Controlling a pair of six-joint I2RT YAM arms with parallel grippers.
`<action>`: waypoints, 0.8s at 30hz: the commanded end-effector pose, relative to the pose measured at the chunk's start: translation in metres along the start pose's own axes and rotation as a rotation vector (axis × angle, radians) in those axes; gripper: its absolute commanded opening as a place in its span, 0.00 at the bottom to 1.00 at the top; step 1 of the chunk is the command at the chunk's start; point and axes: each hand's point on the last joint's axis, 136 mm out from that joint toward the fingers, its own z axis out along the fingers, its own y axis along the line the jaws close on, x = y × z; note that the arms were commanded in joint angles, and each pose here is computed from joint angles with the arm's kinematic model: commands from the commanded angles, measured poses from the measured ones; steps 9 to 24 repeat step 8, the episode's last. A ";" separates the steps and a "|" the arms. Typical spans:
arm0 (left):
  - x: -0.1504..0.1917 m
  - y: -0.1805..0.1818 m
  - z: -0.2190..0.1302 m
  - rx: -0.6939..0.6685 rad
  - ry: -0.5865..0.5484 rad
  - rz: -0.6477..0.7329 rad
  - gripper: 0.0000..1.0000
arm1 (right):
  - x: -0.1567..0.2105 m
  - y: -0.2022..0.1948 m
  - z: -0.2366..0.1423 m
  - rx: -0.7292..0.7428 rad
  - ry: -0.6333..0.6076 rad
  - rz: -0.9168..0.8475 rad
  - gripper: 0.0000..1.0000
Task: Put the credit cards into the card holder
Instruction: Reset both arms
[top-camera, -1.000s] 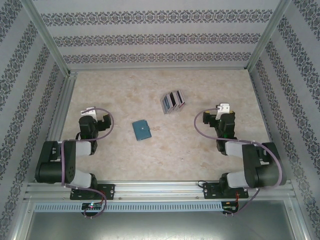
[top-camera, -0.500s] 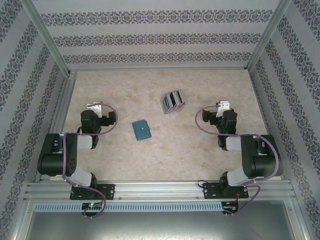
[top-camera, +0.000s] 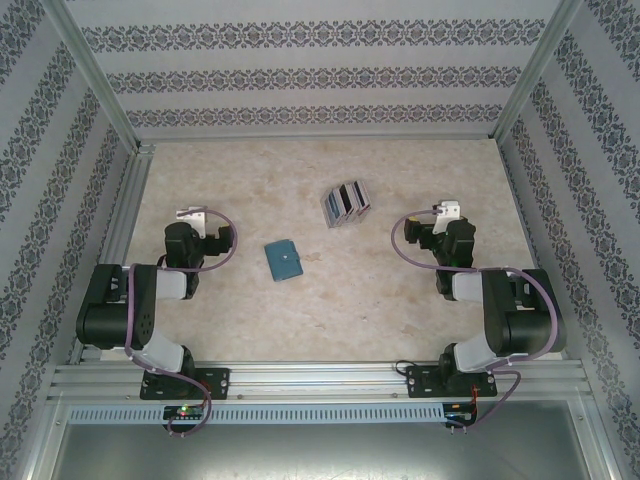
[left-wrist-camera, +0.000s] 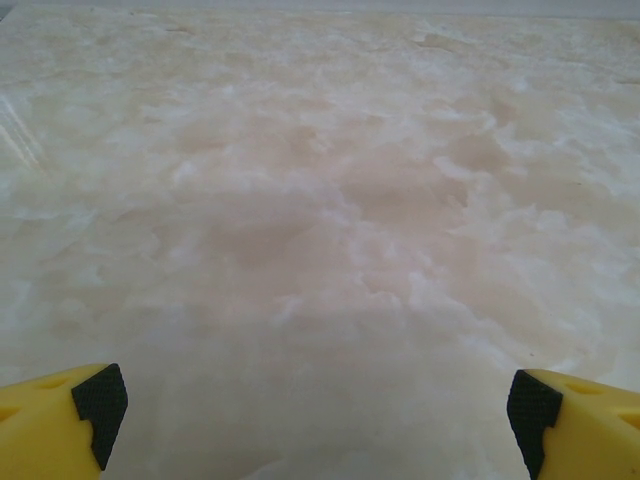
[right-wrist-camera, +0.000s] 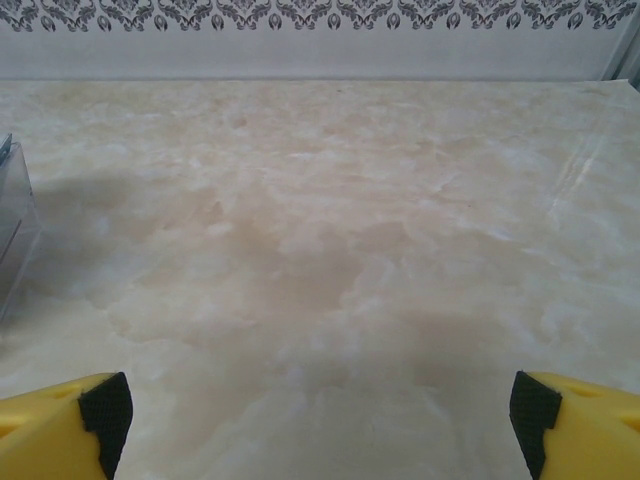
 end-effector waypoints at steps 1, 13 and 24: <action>-0.009 -0.002 0.001 -0.002 -0.031 0.030 1.00 | -0.008 0.002 0.002 -0.015 -0.024 0.010 0.98; -0.009 -0.002 0.001 -0.009 -0.029 0.033 1.00 | -0.008 0.002 0.002 -0.012 -0.023 0.012 0.98; -0.009 -0.002 0.001 -0.009 -0.029 0.033 1.00 | -0.008 0.002 0.002 -0.012 -0.023 0.012 0.98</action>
